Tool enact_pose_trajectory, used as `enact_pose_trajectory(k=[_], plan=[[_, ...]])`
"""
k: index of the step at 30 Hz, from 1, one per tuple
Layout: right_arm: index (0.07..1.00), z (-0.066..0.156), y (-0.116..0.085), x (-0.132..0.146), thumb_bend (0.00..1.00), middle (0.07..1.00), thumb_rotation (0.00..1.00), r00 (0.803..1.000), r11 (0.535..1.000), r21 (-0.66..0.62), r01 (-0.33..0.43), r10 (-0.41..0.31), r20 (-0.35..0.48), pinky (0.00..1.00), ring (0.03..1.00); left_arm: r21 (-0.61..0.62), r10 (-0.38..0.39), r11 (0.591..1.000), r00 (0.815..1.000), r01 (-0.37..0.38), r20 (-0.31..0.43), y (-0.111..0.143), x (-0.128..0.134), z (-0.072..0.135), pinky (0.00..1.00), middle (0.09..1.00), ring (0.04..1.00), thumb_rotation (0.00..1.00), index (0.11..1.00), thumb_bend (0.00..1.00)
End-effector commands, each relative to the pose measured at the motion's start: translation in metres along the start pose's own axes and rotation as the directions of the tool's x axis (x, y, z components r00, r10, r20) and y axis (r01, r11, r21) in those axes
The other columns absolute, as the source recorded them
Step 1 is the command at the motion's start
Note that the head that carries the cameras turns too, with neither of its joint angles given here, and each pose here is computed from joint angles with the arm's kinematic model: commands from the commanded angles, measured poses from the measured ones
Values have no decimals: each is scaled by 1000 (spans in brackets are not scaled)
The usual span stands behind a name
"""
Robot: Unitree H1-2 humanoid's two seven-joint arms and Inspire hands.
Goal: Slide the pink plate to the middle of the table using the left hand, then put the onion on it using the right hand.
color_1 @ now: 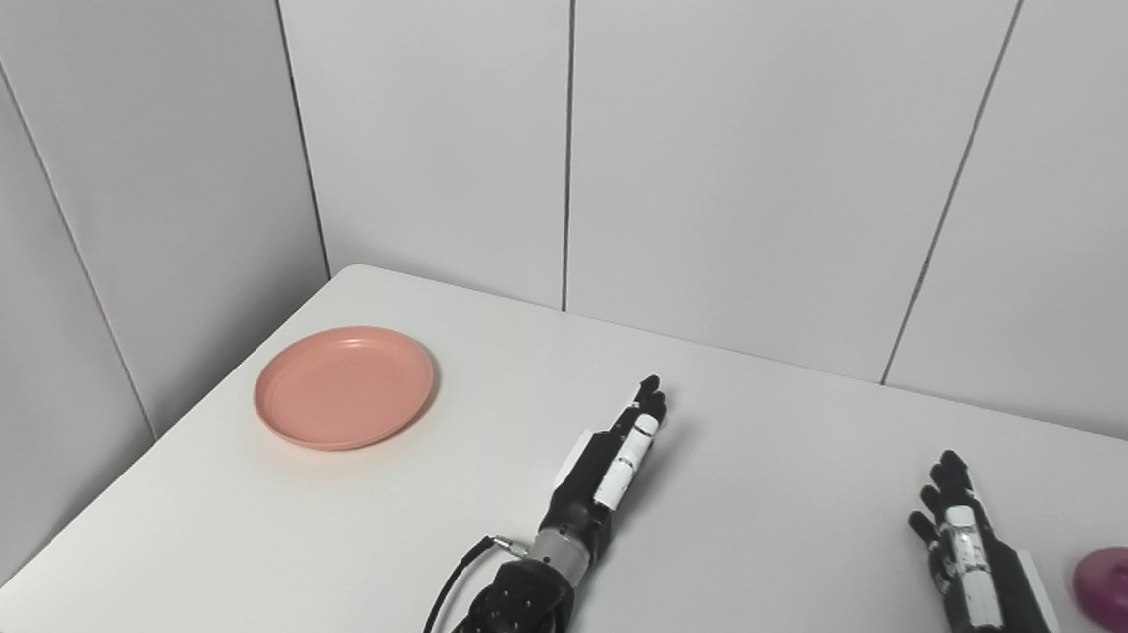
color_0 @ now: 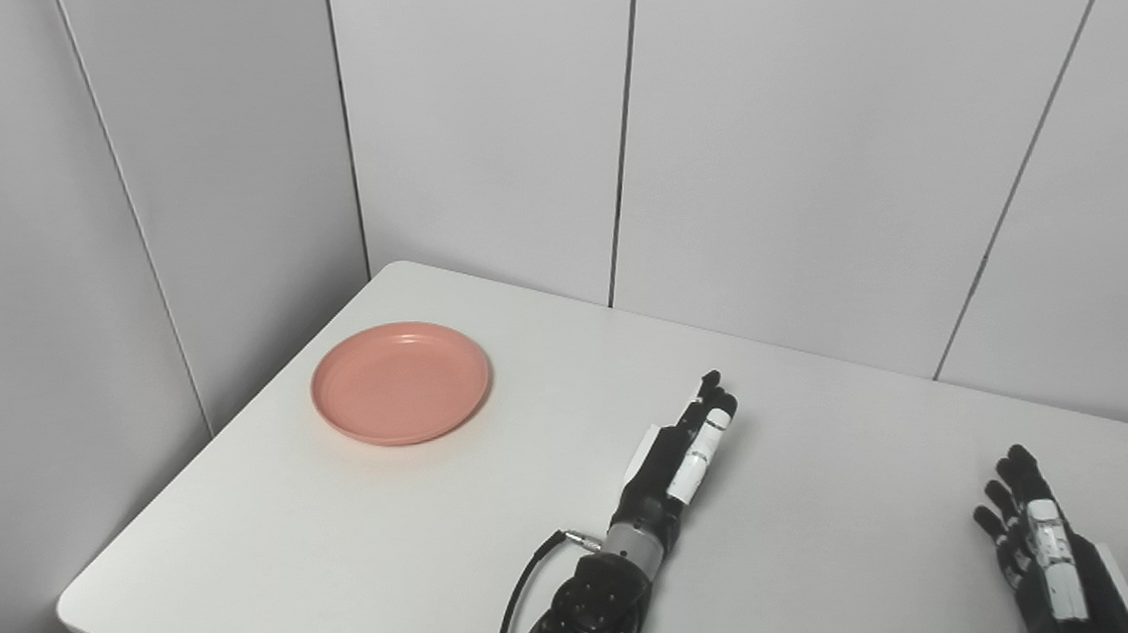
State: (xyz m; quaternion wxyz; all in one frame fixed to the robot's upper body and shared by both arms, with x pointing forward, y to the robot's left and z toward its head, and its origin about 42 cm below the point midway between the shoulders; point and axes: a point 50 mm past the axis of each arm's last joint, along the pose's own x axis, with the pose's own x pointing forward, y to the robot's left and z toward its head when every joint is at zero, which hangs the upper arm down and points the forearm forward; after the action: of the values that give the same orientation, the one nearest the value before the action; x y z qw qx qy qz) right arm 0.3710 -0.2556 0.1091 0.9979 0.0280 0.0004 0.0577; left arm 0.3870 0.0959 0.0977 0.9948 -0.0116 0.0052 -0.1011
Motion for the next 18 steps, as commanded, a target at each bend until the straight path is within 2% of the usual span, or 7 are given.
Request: enact_pose_trajectory(k=[1,9,13,18], plan=[[986,3,-12,-4,544,991,853,999,999,1,32,-32,-22,1000,996,-21,-30,999,999,29,-45,-19,-8,-19,1000,1000,1000,1000,996,476],[971,7,-8,-5,592,979,838,999,1000,-1,30,-30,-16,989,982,-32,-13,999,999,12,-34,-15,-7,-13,1000,998,1000,1000,983,500],[952,9,-6,-7,620,961,832,1000,1000,-8,30,-30,-8,927,955,-35,-10,999,1000,10,9,-6,-3,-5,1000,1000,999,1000,980,503],[959,13,-3,-7,601,970,832,1000,999,-15,29,-29,2,949,965,-69,8,998,997,-3,82,7,4,13,995,992,992,1000,984,515]])
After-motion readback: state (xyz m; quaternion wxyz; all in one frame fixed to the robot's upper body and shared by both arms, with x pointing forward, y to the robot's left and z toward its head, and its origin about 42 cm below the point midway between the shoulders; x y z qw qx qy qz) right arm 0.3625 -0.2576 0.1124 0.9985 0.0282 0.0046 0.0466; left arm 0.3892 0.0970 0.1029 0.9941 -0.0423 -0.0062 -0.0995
